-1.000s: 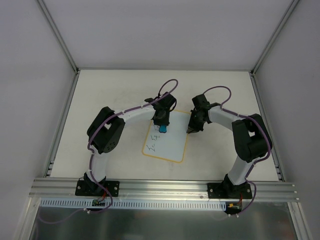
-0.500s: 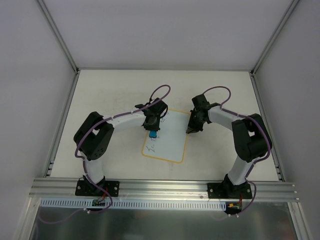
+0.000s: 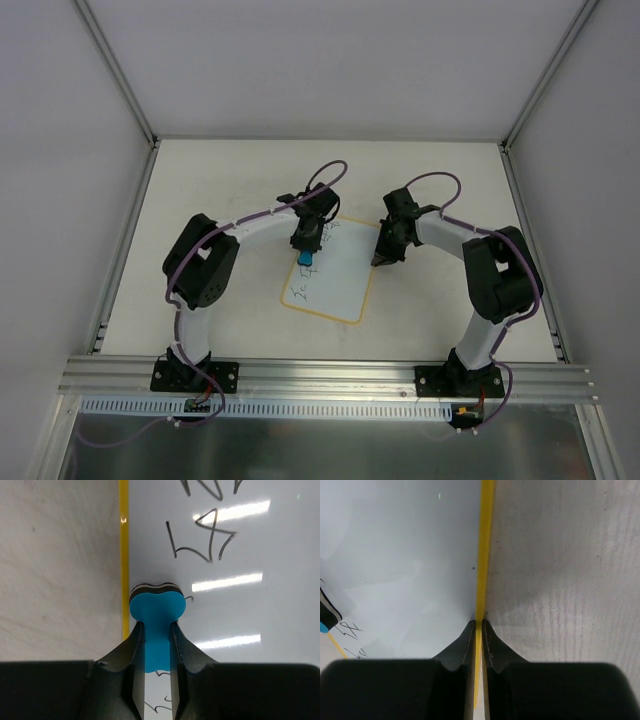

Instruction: Erase the whiteboard

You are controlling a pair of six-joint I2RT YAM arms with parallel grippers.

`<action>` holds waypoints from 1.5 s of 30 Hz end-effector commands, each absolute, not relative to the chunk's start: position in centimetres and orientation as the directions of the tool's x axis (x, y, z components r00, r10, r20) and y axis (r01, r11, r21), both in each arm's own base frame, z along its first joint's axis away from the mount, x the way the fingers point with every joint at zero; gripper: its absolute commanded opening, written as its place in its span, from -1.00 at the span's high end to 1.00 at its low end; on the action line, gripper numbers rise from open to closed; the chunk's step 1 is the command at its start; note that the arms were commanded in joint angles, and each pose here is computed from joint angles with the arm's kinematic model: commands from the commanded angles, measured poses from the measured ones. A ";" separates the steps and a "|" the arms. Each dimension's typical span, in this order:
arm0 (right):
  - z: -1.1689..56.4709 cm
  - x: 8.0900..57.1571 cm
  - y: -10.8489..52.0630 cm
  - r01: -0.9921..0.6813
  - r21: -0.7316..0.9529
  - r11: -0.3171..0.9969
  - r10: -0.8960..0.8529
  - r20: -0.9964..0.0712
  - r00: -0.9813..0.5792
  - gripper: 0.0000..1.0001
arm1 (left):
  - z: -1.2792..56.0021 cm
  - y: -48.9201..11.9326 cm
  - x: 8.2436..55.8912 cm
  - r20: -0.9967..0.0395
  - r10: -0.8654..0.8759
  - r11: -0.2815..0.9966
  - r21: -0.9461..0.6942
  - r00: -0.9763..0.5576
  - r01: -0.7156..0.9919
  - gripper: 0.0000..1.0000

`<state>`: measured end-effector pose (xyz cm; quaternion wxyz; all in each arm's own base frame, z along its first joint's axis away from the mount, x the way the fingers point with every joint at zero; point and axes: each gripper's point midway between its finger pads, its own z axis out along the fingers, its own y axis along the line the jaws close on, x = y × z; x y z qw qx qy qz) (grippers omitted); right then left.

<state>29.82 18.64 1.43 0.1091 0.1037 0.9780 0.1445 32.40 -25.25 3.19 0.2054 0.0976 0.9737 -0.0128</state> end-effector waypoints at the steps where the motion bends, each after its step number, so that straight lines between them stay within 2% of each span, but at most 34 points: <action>1: -1.3 28.1 16.7 0.161 0.174 0.971 0.186 -0.139 -0.973 0.85 | 1.9 -27.3 32.9 -0.366 0.258 0.961 0.001 -0.894 0.276 1.00; 6: -1.4 28.3 16.9 0.168 0.176 0.970 0.193 -0.134 -0.972 0.85 | 1.8 -31.2 32.9 -0.376 0.313 0.935 -0.042 -0.872 0.353 1.00; 10: -1.5 28.3 16.9 0.185 0.177 0.967 0.209 -0.128 -0.969 0.85 | 0.5 -31.6 32.0 -0.351 0.334 0.930 -0.030 -0.875 0.367 1.00; 14: -1.6 28.1 16.6 0.197 0.161 0.967 0.219 -0.132 -0.967 0.86 | 0.5 -28.6 32.2 -0.344 0.293 0.952 0.014 -0.892 0.307 1.00; 21: -2.1 27.8 15.9 0.220 0.128 0.967 0.236 -0.130 -0.963 0.86 | 0.8 -20.3 34.1 -0.324 0.091 0.996 0.027 -0.942 0.087 1.00; 26: -2.3 27.4 15.5 0.239 0.105 0.965 0.251 -0.121 -0.961 0.86 | 1.8 -17.5 34.0 -0.353 0.095 0.994 0.088 -0.931 0.068 1.00; 31: -2.3 27.8 15.7 0.248 0.105 0.963 0.259 -0.118 -0.958 0.86 | 3.4 -19.1 33.7 -0.364 0.076 0.996 -0.008 -0.928 0.084 1.00; 37: -0.9 28.9 16.4 0.200 0.137 0.970 0.219 -0.142 -0.965 0.86 | 9.1 -20.7 32.5 -0.481 0.059 0.990 -0.087 -0.875 0.115 1.00; 41: -0.6 28.8 17.2 0.183 0.172 0.968 0.205 -0.120 -0.971 0.86 | 8.4 -22.1 28.9 -0.436 0.020 0.985 -0.144 -0.900 0.091 1.00; 45: -0.6 29.2 17.6 0.178 0.186 0.966 0.205 -0.136 -0.969 0.85 | 6.7 -23.8 26.7 -0.424 0.061 0.989 -0.097 -0.904 0.112 1.00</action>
